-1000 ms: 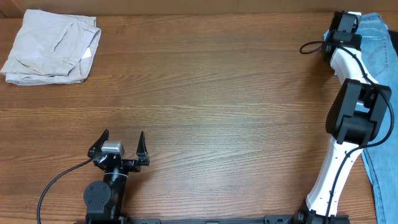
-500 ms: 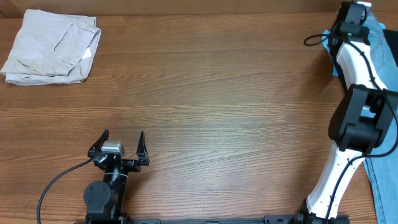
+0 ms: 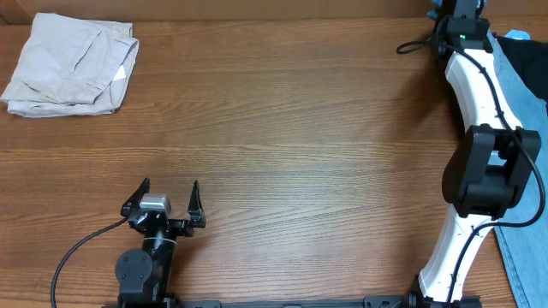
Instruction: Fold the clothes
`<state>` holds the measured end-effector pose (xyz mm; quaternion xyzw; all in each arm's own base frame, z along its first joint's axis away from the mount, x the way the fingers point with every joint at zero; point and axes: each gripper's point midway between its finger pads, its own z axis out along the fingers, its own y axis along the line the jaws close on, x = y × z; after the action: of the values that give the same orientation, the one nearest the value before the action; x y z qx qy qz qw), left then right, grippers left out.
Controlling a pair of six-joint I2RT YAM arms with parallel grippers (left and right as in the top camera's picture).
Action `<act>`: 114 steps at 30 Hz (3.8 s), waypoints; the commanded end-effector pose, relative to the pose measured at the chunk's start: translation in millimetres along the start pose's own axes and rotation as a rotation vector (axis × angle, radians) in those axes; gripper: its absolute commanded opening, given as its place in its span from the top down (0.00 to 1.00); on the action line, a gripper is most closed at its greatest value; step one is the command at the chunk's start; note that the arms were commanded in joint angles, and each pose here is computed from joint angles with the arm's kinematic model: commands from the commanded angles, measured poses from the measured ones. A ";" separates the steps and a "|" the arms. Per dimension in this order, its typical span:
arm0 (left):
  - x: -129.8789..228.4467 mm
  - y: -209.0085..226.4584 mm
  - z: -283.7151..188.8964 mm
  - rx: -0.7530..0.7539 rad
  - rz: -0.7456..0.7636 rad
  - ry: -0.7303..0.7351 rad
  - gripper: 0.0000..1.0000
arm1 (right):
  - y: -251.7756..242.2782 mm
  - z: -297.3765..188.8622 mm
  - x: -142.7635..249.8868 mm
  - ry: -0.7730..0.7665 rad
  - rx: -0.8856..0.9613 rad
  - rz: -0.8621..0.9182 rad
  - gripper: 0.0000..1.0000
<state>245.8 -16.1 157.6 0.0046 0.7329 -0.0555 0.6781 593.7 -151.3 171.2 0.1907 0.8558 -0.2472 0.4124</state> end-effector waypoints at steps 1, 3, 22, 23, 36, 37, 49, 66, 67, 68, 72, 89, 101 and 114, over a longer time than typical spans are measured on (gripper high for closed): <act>0.4 -0.5 -0.2 0.001 0.023 -0.003 0.00 | -24.6 -42.5 -54.6 -0.117 0.019 0.098 0.96; 0.4 -0.5 -0.2 0.001 0.023 -0.003 0.00 | -22.1 -53.2 -60.2 -0.128 0.008 0.097 0.96; 0.4 -0.5 -0.2 0.001 0.023 -0.003 0.00 | 224.4 -253.5 -8.6 0.082 -0.903 0.098 0.96; 0.4 -0.5 -0.2 0.001 0.023 -0.003 0.00 | 235.1 -266.6 -3.0 0.102 -0.946 0.098 0.96; 0.4 -0.5 -0.2 0.001 0.023 -0.003 0.00 | 353.6 -442.5 118.3 0.363 -1.331 -0.051 0.96; 0.4 -0.5 -0.2 0.001 0.023 -0.003 0.00 | 357.7 -451.4 124.7 0.361 -1.344 -0.065 0.96; 0.4 -0.5 -0.2 0.001 0.023 -0.003 0.00 | 380.3 -552.6 182.8 0.368 -1.497 -0.187 0.71; 0.4 -0.5 -0.2 0.001 0.023 -0.003 0.00 | 286.8 -451.4 92.9 0.298 -1.113 -0.112 0.52; 0.4 -0.5 -0.2 0.001 0.023 -0.003 0.00 | 266.4 -441.3 83.7 0.312 -1.077 -0.097 0.54; 0.4 -0.5 -0.2 0.001 0.023 -0.003 0.00 | 245.9 -431.2 76.1 0.329 -1.037 -0.078 0.55; 0.4 -0.5 -0.2 0.001 0.023 -0.003 0.00 | 166.8 -391.7 62.2 0.428 -0.872 0.005 0.54; 0.4 -0.5 -0.2 0.001 0.023 -0.003 0.00 | -17.0 -263.0 138.5 0.818 -0.161 0.236 0.34; 0.3 1.3 -0.2 -0.010 0.014 -0.004 0.00 | -11.1 -234.6 183.9 0.916 -0.149 0.266 0.23; -68.6 -65.9 -25.3 0.376 -0.059 -0.167 0.00 | -12.6 -241.3 189.8 0.951 -0.150 0.260 0.25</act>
<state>236.8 -53.7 201.3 0.0704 0.6740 -0.1520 0.7194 331.1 0.1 152.3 0.3537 0.9349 -0.0198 0.0220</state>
